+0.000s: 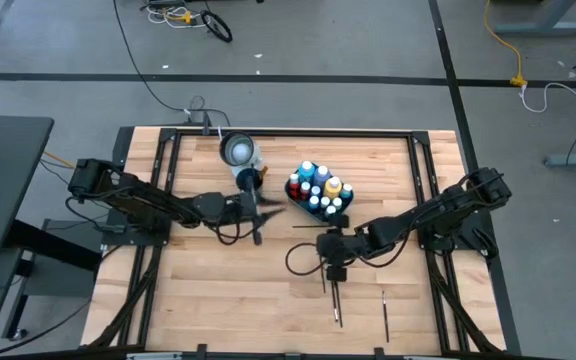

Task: Pick & Place Paint Supplies
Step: Put the gold paint brush into the blue cup

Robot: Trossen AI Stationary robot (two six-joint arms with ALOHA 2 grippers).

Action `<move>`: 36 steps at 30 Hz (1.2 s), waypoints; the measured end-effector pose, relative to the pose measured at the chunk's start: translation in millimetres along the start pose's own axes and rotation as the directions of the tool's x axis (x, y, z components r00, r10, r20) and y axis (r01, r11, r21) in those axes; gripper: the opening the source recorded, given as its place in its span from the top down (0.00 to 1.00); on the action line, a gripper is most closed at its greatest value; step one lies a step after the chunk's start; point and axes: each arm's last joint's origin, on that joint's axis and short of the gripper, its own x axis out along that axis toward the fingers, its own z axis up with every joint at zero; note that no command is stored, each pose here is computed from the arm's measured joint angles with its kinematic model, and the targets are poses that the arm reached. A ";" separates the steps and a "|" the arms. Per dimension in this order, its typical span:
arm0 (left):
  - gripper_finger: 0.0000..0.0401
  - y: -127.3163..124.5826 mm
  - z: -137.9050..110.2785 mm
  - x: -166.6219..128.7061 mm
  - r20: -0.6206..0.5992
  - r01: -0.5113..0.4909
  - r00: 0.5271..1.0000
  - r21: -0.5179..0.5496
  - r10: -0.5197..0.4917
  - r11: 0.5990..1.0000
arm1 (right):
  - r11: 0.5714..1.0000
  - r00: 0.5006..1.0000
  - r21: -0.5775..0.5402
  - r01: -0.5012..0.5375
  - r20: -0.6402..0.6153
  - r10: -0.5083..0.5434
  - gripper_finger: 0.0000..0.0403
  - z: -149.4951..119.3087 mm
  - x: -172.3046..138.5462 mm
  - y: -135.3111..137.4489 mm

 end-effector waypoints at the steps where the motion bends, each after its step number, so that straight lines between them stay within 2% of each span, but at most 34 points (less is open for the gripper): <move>1: 0.81 -2.1 -0.6 0.4 -0.005 0.065 0.998 -0.017 -0.065 0.998 | 1.000 1.000 0.019 0.006 -0.023 -0.006 0.65 -2.0 -3.7 -1.7; 4: 0.81 -6.5 -5.1 0.6 -0.053 0.158 0.985 -0.058 -0.162 0.986 | 0.998 0.996 0.054 -0.025 -0.090 0.029 0.68 -7.4 -10.7 -3.3; 6: 0.81 -9.0 -6.8 0.2 -0.080 0.167 0.982 -0.074 -0.173 0.983 | 0.999 0.991 0.040 -0.031 -0.126 0.036 0.70 -11.3 -12.0 -2.0; 12: 0.81 -19.2 -9.3 -3.7 -0.117 0.190 0.973 -0.095 -0.200 0.977 | 0.998 0.976 -0.046 0.032 -0.212 -0.041 0.76 -26.0 -14.9 0.3; 16: 0.81 -21.5 -9.2 -4.9 -0.126 0.136 0.981 -0.077 -0.145 0.988 | 0.989 0.964 -0.111 0.095 -0.238 -0.119 0.80 -40.5 -10.7 -4.1; 20: 0.81 -20.1 -9.3 -4.6 -0.130 0.102 0.985 -0.085 -0.113 0.991 | 0.979 0.925 -0.159 0.128 -0.337 -0.176 0.82 -63.2 -4.9 -16.2; 24: 0.81 -20.0 -9.2 -4.6 -0.129 0.094 0.986 -0.082 -0.104 0.992 | 0.987 0.893 -0.126 0.099 -0.427 -0.144 0.82 -75.0 -1.9 -25.1; 28: 0.81 -18.5 -7.5 -4.2 -0.115 0.052 0.992 -0.073 -0.060 0.996 | 0.992 0.894 -0.107 0.072 -0.433 -0.112 0.82 -72.0 -0.6 -28.2; 34: 0.80 -17.8 -6.7 -4.1 -0.109 0.031 0.993 -0.076 -0.039 0.997 | 0.954 0.887 -0.232 0.191 -0.375 -0.269 0.82 -67.0 -0.2 -37.4; 36: 0.80 -17.7 -6.8 -4.2 -0.109 0.030 0.993 -0.077 -0.038 0.997 | 0.953 0.895 -0.229 0.199 -0.353 -0.272 0.82 -63.5 2.3 -41.3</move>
